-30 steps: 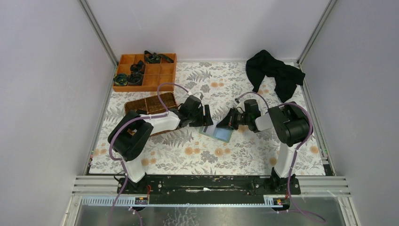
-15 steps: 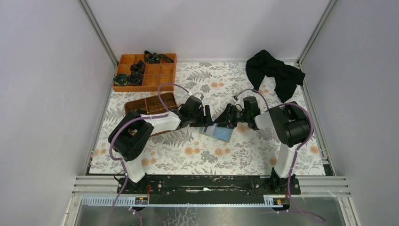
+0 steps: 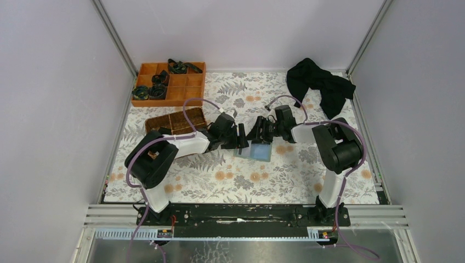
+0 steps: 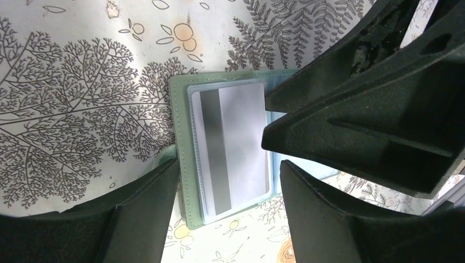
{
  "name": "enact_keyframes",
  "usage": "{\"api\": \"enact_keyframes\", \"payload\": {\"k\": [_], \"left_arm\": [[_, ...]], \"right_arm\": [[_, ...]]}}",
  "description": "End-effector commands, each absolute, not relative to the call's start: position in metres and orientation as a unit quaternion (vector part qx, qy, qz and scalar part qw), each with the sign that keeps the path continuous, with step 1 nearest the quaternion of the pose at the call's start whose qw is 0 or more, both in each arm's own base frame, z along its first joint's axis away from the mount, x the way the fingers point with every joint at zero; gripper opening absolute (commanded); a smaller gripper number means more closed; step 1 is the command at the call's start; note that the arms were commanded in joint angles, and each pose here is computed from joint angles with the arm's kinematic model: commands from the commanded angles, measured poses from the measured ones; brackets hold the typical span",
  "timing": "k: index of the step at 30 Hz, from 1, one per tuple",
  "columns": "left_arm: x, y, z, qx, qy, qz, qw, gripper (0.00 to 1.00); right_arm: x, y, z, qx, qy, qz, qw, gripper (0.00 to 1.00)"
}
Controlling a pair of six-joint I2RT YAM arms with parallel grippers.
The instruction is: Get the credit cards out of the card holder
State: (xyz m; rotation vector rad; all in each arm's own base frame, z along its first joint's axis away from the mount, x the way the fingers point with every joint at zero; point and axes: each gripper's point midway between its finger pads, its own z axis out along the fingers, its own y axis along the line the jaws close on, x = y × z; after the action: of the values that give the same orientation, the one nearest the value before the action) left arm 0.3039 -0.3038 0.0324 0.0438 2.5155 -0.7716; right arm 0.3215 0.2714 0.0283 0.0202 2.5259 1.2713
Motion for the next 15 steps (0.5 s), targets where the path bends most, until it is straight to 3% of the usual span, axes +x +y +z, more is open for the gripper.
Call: {"api": "enact_keyframes", "payload": {"k": [1,15], "left_arm": [[0.284,-0.322,0.039,0.032,0.915,-0.324,0.237,0.74],[0.274,-0.322,0.037,0.038,0.914,-0.329,0.236,0.73]], "right_arm": [[0.309,0.269,0.017,0.002,0.898,0.414,0.150,0.60],[0.307,0.289,0.059,-0.003,0.849,0.503,0.163,0.59]]}}
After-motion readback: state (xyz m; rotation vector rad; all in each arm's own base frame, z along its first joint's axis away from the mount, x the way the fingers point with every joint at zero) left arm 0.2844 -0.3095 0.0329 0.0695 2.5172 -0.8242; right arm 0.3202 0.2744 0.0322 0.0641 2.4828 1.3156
